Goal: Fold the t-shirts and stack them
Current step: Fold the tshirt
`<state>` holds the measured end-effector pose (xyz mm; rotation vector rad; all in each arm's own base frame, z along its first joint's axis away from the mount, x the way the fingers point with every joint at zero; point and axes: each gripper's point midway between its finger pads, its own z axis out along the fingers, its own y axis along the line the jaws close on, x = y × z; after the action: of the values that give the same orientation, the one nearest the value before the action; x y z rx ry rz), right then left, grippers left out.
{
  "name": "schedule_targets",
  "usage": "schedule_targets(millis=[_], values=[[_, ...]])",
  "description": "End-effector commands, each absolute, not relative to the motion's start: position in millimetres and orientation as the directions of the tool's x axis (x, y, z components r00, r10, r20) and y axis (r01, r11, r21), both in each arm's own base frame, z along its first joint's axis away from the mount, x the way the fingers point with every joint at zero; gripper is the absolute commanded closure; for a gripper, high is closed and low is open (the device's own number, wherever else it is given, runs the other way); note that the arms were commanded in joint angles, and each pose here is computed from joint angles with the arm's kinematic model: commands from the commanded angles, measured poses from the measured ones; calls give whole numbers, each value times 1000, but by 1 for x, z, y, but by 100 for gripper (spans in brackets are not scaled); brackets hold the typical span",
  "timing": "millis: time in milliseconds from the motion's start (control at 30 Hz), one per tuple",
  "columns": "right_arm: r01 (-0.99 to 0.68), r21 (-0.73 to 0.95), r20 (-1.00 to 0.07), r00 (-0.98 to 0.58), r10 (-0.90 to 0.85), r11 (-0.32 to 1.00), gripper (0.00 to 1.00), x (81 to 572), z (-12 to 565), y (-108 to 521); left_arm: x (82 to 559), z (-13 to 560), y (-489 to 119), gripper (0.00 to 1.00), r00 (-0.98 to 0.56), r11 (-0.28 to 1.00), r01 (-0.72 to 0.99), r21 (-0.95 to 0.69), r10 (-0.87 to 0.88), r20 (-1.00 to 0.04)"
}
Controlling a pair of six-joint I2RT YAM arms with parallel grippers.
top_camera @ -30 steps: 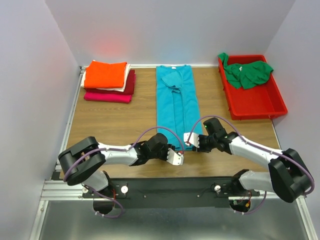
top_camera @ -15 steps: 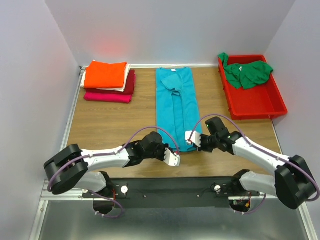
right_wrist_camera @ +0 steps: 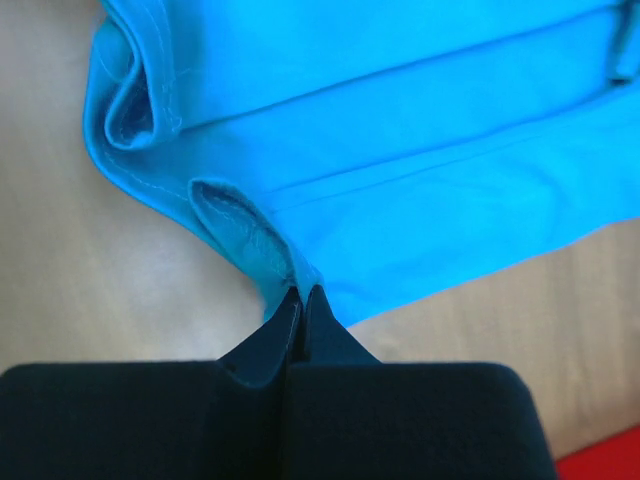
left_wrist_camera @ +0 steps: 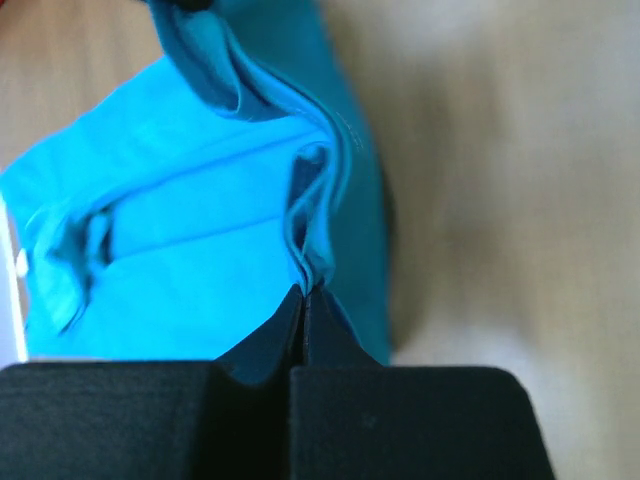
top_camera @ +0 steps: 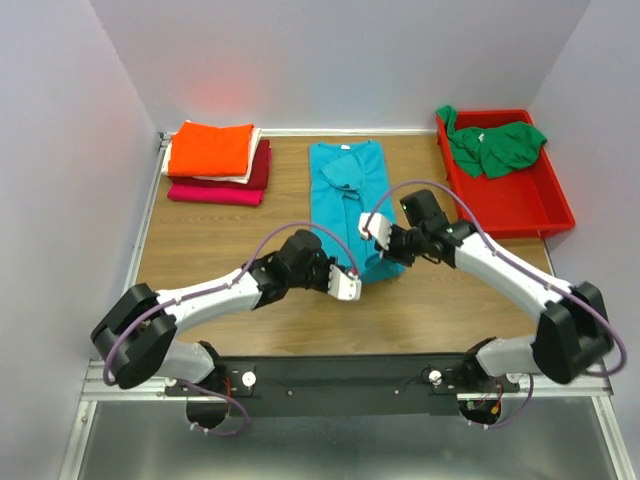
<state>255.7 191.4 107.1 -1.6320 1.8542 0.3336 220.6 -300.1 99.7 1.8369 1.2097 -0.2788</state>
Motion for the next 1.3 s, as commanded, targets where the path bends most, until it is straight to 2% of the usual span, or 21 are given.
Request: schedule_targets(millis=[0,67,367,467,967,1167,1267], values=[[-907,-260,-567,-134,-812,332,100,313,117,175,271,109,-292,100,476,-74,811,581,660,-581],[-902,-244,-555,-172,-814,357,100,332,108,171,297,125,-295,100,489,-37,785,618,650,-582],[-816,-310,-559,-259,-788,488,100,445,115,156,408,124,-279,100,394,83,773,628,714,-579],[-811,-317,-565,-256,-784,493,100,469,112,162,426,114,-275,100,365,93,787,610,728,-581],[-753,-316,-552,-349,-757,577,100,530,77,163,503,105,-282,100,309,187,751,633,747,-588],[-722,-327,-562,-370,-740,610,100,549,75,164,521,99,-278,100,261,239,744,624,756,-601],[-713,-322,-578,-374,-726,623,100,551,81,162,521,112,-277,100,286,251,721,646,742,-607]])
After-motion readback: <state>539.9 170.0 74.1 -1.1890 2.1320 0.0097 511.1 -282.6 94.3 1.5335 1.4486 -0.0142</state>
